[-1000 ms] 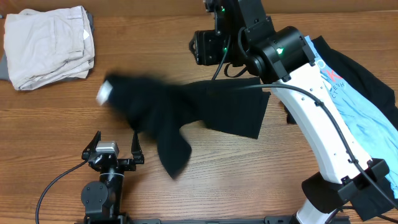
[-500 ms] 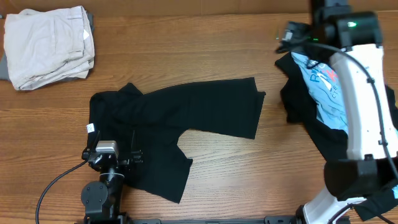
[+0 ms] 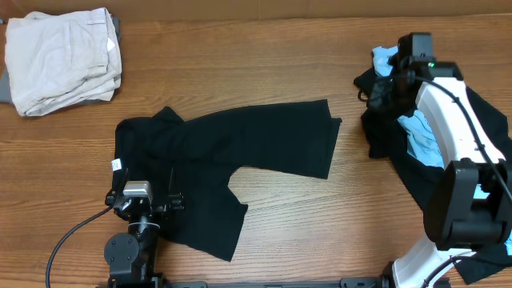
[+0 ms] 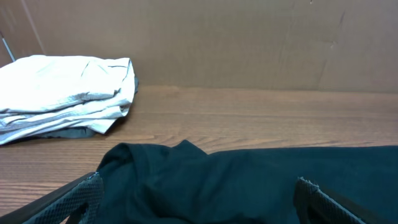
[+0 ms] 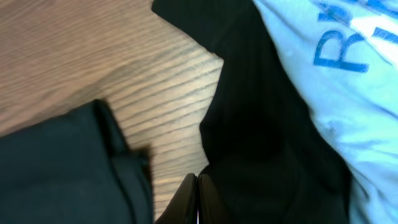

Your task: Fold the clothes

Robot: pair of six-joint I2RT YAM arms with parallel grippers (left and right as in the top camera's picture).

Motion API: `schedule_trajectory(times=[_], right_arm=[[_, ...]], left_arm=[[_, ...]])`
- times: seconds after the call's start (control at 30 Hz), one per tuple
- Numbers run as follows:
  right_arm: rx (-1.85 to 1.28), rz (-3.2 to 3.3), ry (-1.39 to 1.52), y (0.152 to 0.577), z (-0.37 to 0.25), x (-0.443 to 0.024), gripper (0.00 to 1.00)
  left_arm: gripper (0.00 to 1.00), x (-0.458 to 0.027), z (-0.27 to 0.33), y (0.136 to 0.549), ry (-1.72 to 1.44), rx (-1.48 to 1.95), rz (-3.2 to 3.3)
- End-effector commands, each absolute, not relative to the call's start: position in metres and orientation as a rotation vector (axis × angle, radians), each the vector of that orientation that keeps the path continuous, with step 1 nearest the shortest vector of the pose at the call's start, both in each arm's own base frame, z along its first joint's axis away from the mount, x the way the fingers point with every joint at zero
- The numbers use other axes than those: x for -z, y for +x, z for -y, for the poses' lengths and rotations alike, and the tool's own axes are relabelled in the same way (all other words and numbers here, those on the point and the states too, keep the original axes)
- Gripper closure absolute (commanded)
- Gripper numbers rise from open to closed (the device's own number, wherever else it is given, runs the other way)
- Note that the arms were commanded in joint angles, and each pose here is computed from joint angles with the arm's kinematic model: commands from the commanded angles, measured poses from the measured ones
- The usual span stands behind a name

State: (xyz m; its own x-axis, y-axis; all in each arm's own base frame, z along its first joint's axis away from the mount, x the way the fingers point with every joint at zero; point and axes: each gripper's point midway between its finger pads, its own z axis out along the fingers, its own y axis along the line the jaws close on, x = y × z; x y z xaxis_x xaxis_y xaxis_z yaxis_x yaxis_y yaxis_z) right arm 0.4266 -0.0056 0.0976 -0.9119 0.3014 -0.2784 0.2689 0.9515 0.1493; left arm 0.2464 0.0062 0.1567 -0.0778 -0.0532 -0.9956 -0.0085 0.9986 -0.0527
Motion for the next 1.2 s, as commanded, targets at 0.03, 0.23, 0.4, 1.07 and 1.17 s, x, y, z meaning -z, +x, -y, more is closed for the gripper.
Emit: schedule_trajectory(times=[0.03, 0.23, 0.4, 1.07, 1.17], right_arm=[[-0.131, -2.82, 0.414, 0.416, 0.01, -0.071, 0.96], [-0.136, -2.814, 0.415, 0.416, 0.011, -0.05, 0.96], [-0.116, -2.869, 0.356, 0.414, 0.013, -0.027, 0.96], [0.208, -2.792, 0.724, 0.396, 0.167, 0.002, 0.96], [0.231, -2.717, 0.821, 0.393, 0.202, -0.001, 0.96]], left_arm=[[0.0, -0.156, -0.009, 0.246, -0.044, 0.011, -1.649], [0.0, -0.156, -0.009, 0.246, -0.044, 0.011, -1.649], [0.0, -0.156, -0.009, 0.246, -0.044, 0.011, -1.649], [0.0, -0.155, -0.009, 0.246, -0.044, 0.011, -1.649], [0.0, -0.156, -0.009, 0.246, -0.044, 0.011, -1.649]])
